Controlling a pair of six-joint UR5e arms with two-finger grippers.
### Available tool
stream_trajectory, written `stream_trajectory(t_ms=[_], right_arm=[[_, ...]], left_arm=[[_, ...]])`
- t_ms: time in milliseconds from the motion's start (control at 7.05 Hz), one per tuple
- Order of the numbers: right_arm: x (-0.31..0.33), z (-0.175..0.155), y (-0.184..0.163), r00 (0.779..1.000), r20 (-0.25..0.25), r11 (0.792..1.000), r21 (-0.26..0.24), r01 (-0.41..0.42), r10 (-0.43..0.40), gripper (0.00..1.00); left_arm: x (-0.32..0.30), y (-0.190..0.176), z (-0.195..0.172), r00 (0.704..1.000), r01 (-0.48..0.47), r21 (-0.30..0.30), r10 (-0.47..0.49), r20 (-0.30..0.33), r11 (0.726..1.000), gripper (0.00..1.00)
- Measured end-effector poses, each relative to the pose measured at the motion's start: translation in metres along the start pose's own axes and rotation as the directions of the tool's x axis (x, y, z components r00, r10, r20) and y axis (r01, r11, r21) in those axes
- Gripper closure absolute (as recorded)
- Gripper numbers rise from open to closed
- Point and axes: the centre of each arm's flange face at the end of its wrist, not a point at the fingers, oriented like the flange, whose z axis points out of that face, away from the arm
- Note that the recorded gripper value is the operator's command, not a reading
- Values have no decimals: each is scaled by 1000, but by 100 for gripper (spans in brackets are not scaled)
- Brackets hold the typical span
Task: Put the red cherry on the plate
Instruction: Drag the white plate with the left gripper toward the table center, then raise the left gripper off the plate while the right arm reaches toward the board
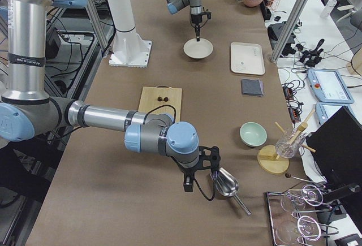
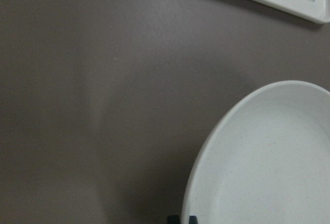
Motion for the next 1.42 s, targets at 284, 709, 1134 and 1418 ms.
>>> stream_trajectory(t_ms=[284, 709, 1134, 1418], right_arm=[[-10, -4, -4, 1000, 9, 1000, 8, -8, 8, 0], [-93, -9, -28, 997, 22, 997, 10, -76, 76, 0], [-229, 11, -37, 992, 67, 994, 0, -111, 111, 0], [-314, 58, -19, 987, 96, 991, -1, -132, 132, 0]], left_arm=[[7, 32, 20, 1000, -17, 0, 17, 16, 1000, 3], [-2, 13, 11, 1000, -18, 37, 17, 25, 999, 2], [-62, -62, -37, 988, -137, 143, 124, 97, 980, 2], [-101, -91, -62, 974, -195, 181, 168, 153, 964, 2]])
